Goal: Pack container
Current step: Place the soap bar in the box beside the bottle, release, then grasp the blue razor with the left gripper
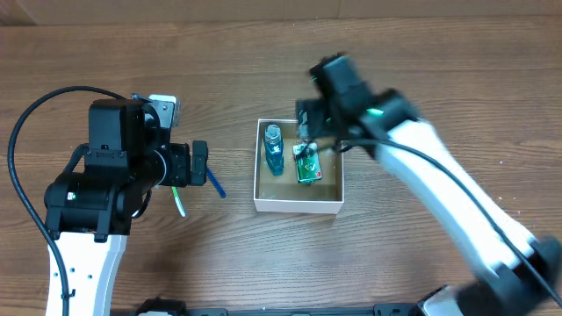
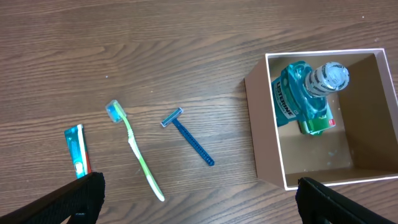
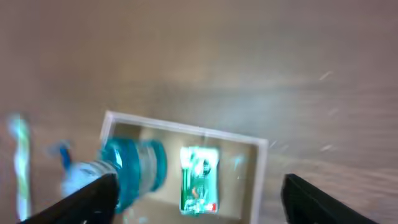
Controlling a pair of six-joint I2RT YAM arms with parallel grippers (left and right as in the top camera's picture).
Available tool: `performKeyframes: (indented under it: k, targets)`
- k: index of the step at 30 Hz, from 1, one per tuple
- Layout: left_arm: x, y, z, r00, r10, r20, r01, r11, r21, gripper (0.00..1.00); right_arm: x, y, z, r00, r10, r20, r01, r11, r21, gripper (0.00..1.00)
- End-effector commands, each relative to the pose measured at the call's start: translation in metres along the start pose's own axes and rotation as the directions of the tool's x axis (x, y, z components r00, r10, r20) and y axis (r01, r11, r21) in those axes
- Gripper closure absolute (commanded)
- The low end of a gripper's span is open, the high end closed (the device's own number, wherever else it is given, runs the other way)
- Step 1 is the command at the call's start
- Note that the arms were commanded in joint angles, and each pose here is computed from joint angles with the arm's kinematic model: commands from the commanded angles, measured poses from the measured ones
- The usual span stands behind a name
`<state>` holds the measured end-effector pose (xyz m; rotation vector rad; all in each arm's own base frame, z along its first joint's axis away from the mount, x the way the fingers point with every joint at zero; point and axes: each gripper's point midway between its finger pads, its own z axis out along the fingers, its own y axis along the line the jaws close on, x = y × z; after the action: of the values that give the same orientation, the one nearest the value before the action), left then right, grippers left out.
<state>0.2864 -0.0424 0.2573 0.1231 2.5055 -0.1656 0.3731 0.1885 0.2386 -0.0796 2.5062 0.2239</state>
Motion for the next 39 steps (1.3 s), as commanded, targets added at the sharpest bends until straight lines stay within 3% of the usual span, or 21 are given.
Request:
performKeyframes:
  k: [1, 3, 7, 12, 19, 25, 36, 39]
  targets:
    - [-0.009, 0.0, -0.006, 1.0, -0.001, 0.028, 0.001, 1.0, 0.004, 0.0, -0.038, -0.068, -0.059, 0.974, 0.133, 0.182, -0.154, 0.982, 0.108, 0.0]
    - [-0.009, 0.0, -0.006, 1.0, -0.006, 0.028, 0.006, 1.0, 0.004, 0.0, -0.03, -0.098, -0.063, 0.971, 0.191, 0.144, -0.211, 0.967, 0.143, 0.0]
    - [-0.001, 0.014, 0.0, 0.972, -0.237, 0.002, 0.236, 0.969, -0.077, 0.0, 0.01, -0.161, -0.057, 0.938, 0.346, 0.004, -0.338, 0.912, 0.232, 0.0]
    - [0.019, 0.017, 0.054, 0.922, -0.333, -0.198, 0.31, 0.941, -0.136, 0.0, 0.048, -0.195, -0.037, 0.873, 0.479, -0.095, -0.446, 0.861, 0.246, 0.0]
    - [0.054, 0.024, 0.152, 0.802, -0.418, -0.426, 0.35, 0.907, -0.233, 0.0, 0.056, -0.199, -0.026, 0.861, 0.497, -0.108, -0.464, 0.854, 0.236, 0.0]
    - [0.089, 0.027, 0.207, 0.718, -0.433, -0.545, 0.332, 0.901, -0.278, 0.0, 0.055, -0.199, -0.026, 0.861, 0.497, -0.108, -0.464, 0.854, 0.236, 0.0]
    - [0.126, 0.03, 0.237, 0.632, -0.444, -0.636, 0.31, 0.896, -0.318, 0.0, 0.055, -0.199, -0.026, 0.861, 0.497, -0.106, -0.464, 0.854, 0.235, 0.0]
    - [0.127, 0.029, 0.236, 0.626, -0.444, -0.641, 0.308, 0.896, -0.32, 0.15, 0.055, -0.199, -0.026, 0.861, 0.497, -0.107, -0.464, 0.854, 0.235, 0.0]
